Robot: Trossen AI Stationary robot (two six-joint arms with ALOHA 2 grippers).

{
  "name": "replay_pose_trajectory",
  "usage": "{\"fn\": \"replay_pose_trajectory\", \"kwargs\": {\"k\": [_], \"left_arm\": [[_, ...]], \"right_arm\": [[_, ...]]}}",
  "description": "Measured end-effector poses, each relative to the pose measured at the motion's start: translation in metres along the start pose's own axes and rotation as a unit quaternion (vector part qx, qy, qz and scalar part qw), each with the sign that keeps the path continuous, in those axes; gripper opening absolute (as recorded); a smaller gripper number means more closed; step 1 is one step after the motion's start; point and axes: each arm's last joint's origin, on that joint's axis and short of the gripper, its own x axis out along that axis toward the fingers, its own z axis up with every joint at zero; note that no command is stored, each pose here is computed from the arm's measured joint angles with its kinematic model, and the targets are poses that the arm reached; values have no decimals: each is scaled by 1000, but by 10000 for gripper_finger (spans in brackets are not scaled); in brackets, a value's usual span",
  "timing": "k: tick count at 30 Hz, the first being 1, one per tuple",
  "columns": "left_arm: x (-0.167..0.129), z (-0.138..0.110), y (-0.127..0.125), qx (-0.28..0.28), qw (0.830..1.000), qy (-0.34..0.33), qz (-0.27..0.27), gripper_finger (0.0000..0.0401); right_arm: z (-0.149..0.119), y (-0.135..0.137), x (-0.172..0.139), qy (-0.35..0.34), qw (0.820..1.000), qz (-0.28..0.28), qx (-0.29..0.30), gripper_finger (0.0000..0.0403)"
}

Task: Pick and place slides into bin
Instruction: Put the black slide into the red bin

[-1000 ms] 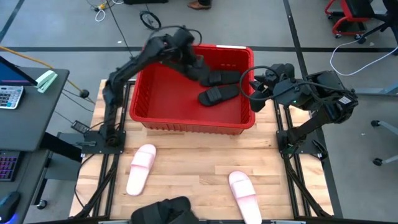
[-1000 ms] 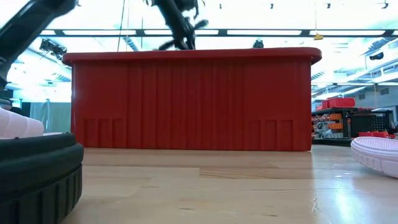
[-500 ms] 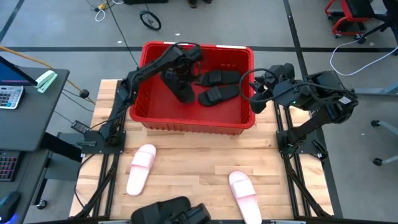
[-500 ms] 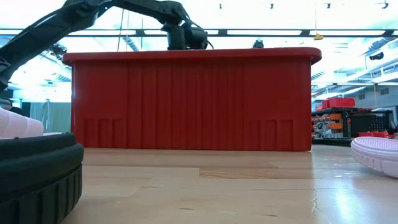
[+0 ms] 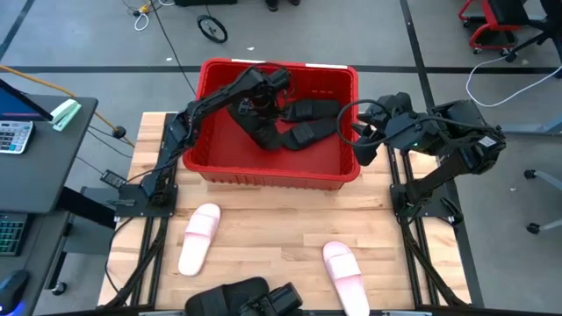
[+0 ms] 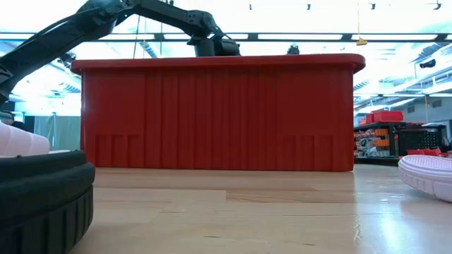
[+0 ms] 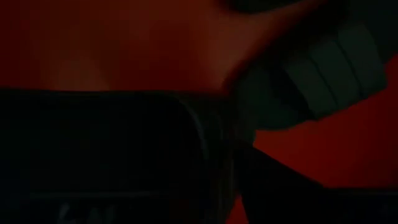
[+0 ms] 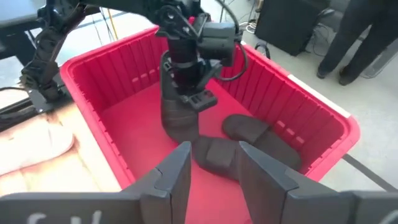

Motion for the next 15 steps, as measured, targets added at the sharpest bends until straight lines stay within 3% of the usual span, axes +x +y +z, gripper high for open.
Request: {"fn": "replay_pose_trajectory", "kwargs": {"k": [5,8,15], "left_arm": [[-2,3,6,-8,1000,3,3,160],[-5,3,7,18,1000,2,2,193],[-18,11,15,71,997,-11,-8,229]], "right_arm": [[0,0,0,6,1000,8,-4,134],[0,1,0,6,1000,9,-4,134],[0,1,0,7,1000,9,-5,134]]}}
